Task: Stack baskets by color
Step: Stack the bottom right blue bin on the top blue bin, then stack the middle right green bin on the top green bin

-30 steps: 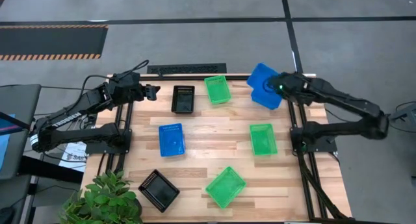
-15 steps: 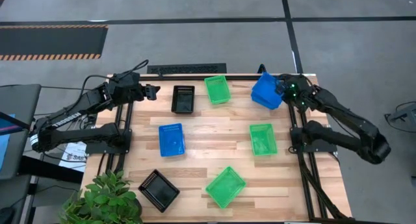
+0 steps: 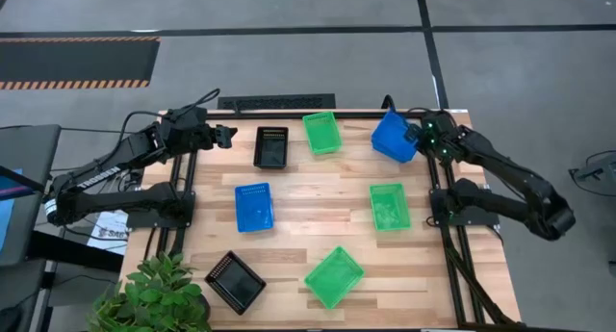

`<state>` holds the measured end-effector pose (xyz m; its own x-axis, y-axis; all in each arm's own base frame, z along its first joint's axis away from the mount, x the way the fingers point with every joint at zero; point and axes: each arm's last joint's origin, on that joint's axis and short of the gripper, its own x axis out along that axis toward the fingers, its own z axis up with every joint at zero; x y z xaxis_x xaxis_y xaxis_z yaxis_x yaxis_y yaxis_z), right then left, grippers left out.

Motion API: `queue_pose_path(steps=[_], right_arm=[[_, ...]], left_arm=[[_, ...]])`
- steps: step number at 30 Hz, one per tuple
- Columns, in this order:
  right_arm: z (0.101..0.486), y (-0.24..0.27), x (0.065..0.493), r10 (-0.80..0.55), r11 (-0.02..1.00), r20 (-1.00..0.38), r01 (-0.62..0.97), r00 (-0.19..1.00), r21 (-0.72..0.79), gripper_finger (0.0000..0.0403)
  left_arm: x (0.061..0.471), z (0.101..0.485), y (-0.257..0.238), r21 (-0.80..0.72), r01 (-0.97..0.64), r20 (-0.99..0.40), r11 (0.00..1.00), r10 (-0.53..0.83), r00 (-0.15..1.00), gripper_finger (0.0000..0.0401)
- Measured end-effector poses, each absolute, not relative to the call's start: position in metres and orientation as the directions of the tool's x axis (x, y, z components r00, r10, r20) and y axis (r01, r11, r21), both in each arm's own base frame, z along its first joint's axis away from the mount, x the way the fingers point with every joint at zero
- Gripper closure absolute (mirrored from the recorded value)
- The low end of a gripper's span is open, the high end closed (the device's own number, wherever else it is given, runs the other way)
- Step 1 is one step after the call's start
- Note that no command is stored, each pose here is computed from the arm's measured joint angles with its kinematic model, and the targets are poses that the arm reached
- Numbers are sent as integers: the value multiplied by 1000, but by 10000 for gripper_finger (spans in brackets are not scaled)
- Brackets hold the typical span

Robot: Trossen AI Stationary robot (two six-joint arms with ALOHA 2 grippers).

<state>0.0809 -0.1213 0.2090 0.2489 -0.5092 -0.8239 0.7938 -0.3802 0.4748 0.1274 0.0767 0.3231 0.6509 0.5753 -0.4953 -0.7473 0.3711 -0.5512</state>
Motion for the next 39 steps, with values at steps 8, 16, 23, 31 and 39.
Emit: queue_pose_path(steps=[8,16,23,31,39], right_arm=[[203,-126,84,-477,-386,-849,813,227,435,362],[199,-129,85,-468,-400,-860,819,204,412,317],[214,-127,85,-557,-340,-781,780,282,525,234],[265,-107,88,-595,-107,-652,757,470,645,168],[265,-70,112,-277,183,-794,841,541,509,182]], left_arm=[[127,323,77,-551,-747,-495,371,575,651,236],[127,323,77,-551,-747,-495,371,576,651,236],[127,323,77,-550,-749,-494,369,579,648,236],[127,323,77,-550,-749,-494,369,579,648,236],[127,323,77,-551,-747,-495,371,576,651,236]])
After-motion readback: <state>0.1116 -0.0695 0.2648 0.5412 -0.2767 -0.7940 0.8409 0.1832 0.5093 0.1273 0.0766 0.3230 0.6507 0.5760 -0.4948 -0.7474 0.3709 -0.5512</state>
